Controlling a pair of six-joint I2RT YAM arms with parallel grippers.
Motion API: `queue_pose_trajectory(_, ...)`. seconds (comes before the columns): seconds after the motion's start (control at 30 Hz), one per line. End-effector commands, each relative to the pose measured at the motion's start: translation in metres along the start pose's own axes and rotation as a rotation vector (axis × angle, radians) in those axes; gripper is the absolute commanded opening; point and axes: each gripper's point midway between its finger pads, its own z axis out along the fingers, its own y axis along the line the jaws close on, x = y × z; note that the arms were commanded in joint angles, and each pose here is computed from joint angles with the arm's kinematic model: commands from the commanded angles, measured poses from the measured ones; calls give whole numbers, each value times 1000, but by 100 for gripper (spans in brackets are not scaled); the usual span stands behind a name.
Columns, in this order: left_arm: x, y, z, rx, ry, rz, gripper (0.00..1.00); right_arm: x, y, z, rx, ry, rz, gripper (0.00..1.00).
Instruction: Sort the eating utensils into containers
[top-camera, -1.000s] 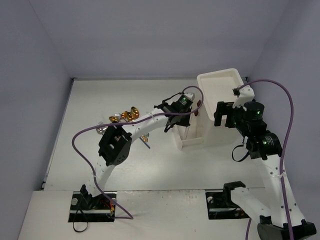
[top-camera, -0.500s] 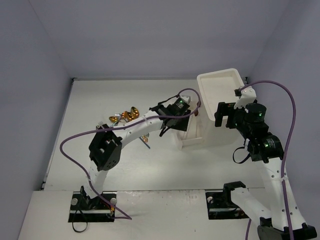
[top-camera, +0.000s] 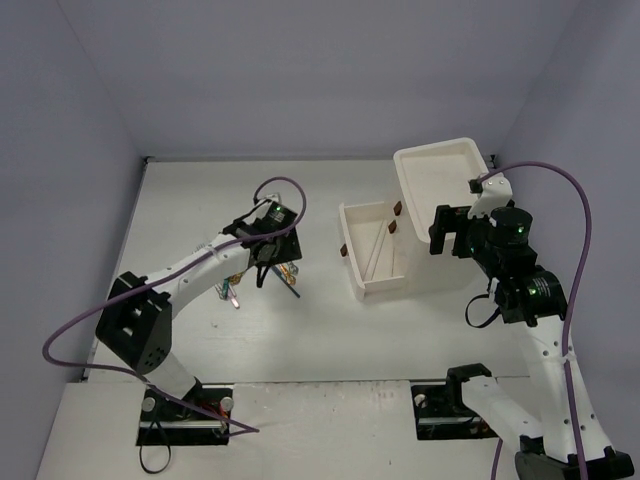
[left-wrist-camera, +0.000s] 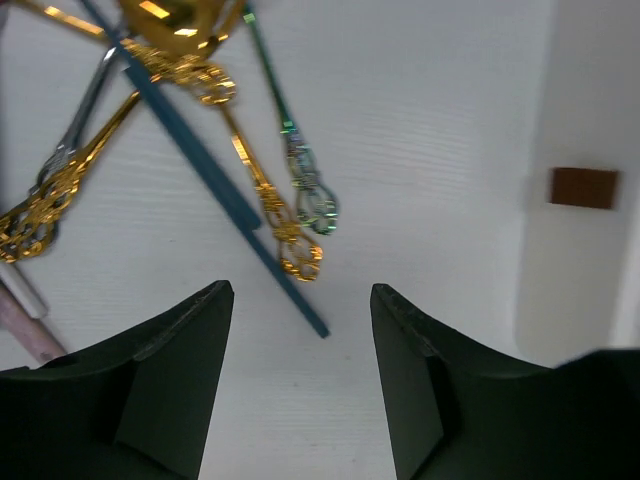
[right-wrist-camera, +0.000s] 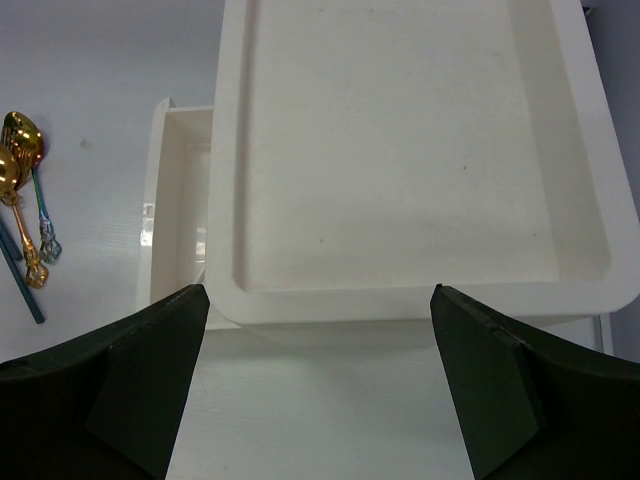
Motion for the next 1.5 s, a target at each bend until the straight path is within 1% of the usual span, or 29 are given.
queue_pose_trajectory(0.0,0,19,7,-37,-31,-146,54,-21,2,0,-6,-69,-12,91)
queue_pose_trajectory(0.3,32,30,45,-91,51,-202,54,-20,5,-2,-19,-72,-15,91)
queue_pose_trajectory(0.47,47,35,60,-116,99,-198,52,-18,5,-3,-19,-72,-15,91)
queue_pose_trajectory(0.6,55,39,62,-129,120,-201,46,-20,4,-5,-15,-78,-14,91)
queue_pose_trajectory(0.83,74,62,49,-185,151,-190,30,-15,4,-4,-14,-71,-15,92)
queue_pose_trajectory(1.07,84,81,40,-230,157,-173,20,-13,6,1,-22,-55,-18,92)
queue_pose_trajectory(1.2,85,90,35,-248,148,-157,11,-13,8,2,-30,-53,-19,92)
queue_pose_trajectory(1.27,85,95,31,-256,142,-153,2,-12,8,3,-31,-49,-19,92)
queue_pose_trajectory(1.3,84,97,29,-255,138,-153,0,-11,9,3,-34,-48,-20,92)
queue_pose_trajectory(1.47,70,94,11,-233,97,-106,0,-12,10,3,-39,-50,-20,93)
